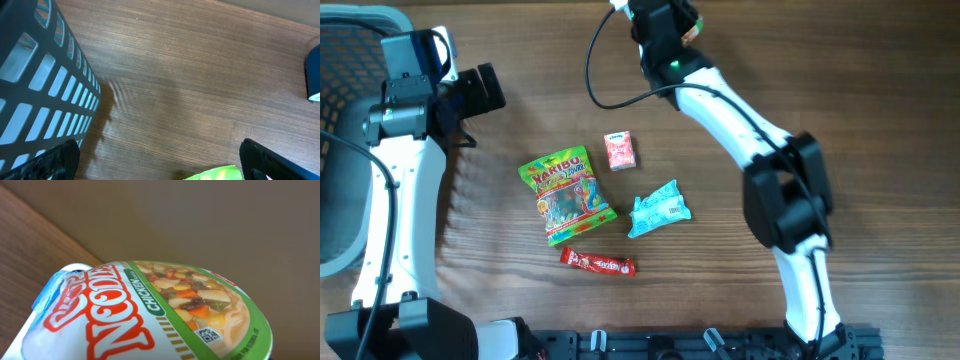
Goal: Scan the item barcode
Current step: 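Carry the cup back right, set it down and open the right gripper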
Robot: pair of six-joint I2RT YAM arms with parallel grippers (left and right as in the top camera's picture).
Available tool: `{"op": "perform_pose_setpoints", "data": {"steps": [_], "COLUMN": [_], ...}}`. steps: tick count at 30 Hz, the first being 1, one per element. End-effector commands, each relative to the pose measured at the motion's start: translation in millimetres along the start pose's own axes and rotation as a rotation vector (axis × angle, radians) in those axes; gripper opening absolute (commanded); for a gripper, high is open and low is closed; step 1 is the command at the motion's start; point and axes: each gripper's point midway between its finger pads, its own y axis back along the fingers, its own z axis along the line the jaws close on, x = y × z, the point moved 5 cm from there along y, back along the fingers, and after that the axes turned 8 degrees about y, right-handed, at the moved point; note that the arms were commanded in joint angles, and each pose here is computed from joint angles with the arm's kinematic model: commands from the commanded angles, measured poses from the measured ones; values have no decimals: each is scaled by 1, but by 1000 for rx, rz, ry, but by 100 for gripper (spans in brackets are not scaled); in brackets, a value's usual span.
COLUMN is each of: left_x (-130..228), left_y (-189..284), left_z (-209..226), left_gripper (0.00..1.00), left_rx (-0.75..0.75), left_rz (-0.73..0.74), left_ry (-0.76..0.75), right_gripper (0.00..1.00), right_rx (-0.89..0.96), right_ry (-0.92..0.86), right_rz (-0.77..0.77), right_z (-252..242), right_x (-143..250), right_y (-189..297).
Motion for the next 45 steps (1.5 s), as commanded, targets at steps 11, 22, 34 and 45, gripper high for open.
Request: {"op": "perform_pose_setpoints", "data": {"steps": [11, 22, 34, 45], "left_x": [-5, -5, -5, -5], "left_y": [5, 5, 5, 5], "left_z": [1, 1, 1, 1], "left_gripper": [100, 100, 100, 100], "left_rx": [7, 7, 8, 7], "left_rz": [-18, -18, -18, -18], "left_ry": [-9, -9, -9, -9], "right_gripper": [55, 55, 100, 100], "right_rx": [-625, -612, -629, -876], "right_ry": [-408, -594, -662, -714], "right_rz": [635, 961, 986, 577], "right_z": [-68, -21, -66, -116], "right_x": [174, 342, 336, 200], "right_y": [124, 103, 119, 160]}}
